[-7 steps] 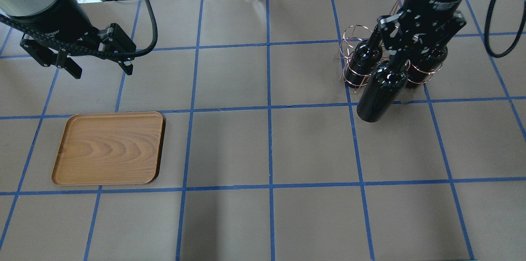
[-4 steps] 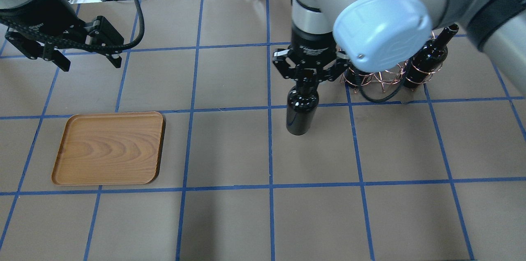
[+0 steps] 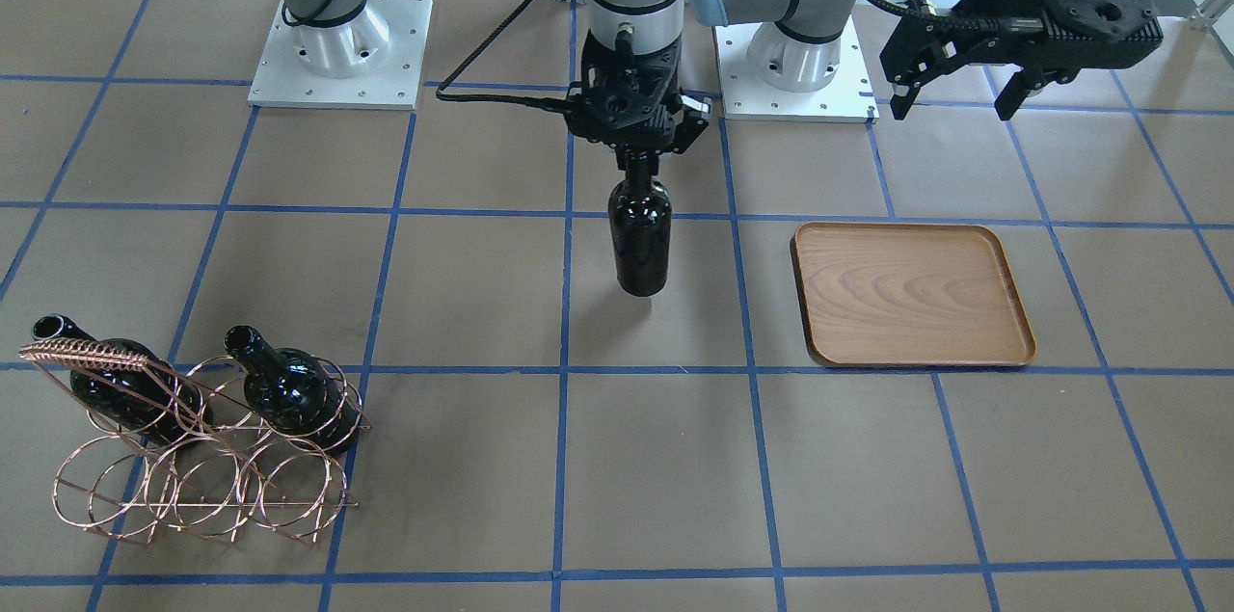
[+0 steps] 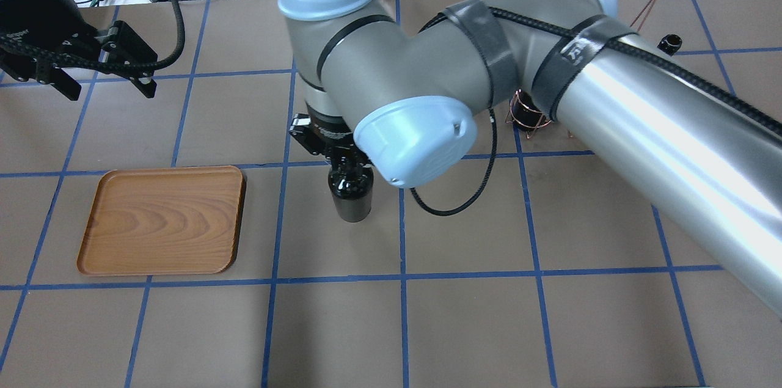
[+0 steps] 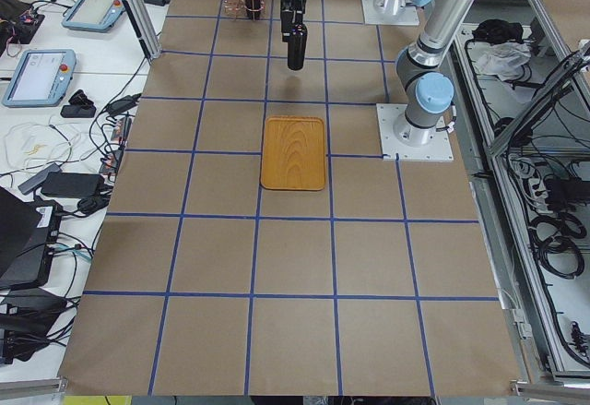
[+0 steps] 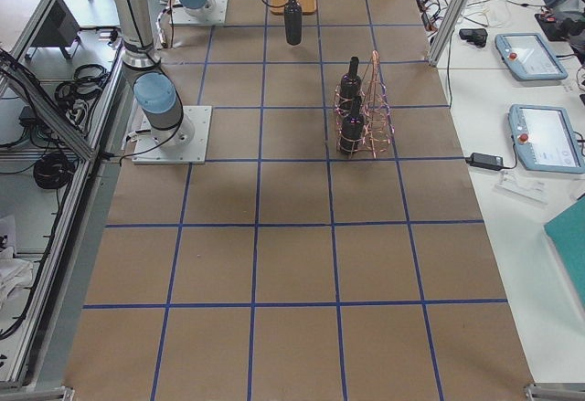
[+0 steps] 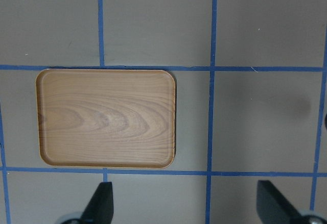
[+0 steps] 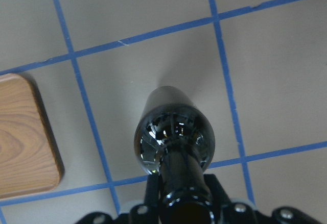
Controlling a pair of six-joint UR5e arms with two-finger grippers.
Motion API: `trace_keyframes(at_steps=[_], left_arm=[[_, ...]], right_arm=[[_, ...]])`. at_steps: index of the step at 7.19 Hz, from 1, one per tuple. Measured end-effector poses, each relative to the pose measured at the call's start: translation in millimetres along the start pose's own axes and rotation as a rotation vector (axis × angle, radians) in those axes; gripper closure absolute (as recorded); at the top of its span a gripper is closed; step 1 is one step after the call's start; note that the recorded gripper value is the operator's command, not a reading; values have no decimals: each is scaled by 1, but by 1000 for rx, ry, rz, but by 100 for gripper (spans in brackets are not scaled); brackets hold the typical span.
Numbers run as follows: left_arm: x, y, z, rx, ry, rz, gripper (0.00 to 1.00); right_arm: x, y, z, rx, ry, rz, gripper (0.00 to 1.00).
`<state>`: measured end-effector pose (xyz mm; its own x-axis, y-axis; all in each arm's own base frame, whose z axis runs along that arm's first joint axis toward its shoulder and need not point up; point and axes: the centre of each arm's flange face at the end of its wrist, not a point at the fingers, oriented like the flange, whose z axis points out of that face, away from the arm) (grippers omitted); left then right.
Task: Take wine from basket and place on tray
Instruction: 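Carry the bottle with the right gripper across toward the wooden tray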
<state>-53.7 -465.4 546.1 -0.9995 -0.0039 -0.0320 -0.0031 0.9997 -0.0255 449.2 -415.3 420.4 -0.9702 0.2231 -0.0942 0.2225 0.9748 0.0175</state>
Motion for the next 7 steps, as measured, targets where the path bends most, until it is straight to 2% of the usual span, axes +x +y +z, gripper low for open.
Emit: trace_keyframes(at_steps=[2,3,4,5,6,7], left_arm=[[4,4,1,-8,1,-3,0],[3,5,2,-11,-1,-6,0],[0,4,2,-13,-3,-9,0],[-6,4,3,-15,-3,-17,0],[-16,4,3,-22,-3,-29,0],[-26,4,4,-28,-1,-30,0]], right_arm=[[-44,31,17,8,-7,9,80],[-57,40,24,11,-16,8,66],[-63,45,28,9,-23,9,57],[-67,49,31,4,-25,5,38],[-70,54,35,-1,-23,-2,23],[-73,58,37,-4,-22,-8,0]])
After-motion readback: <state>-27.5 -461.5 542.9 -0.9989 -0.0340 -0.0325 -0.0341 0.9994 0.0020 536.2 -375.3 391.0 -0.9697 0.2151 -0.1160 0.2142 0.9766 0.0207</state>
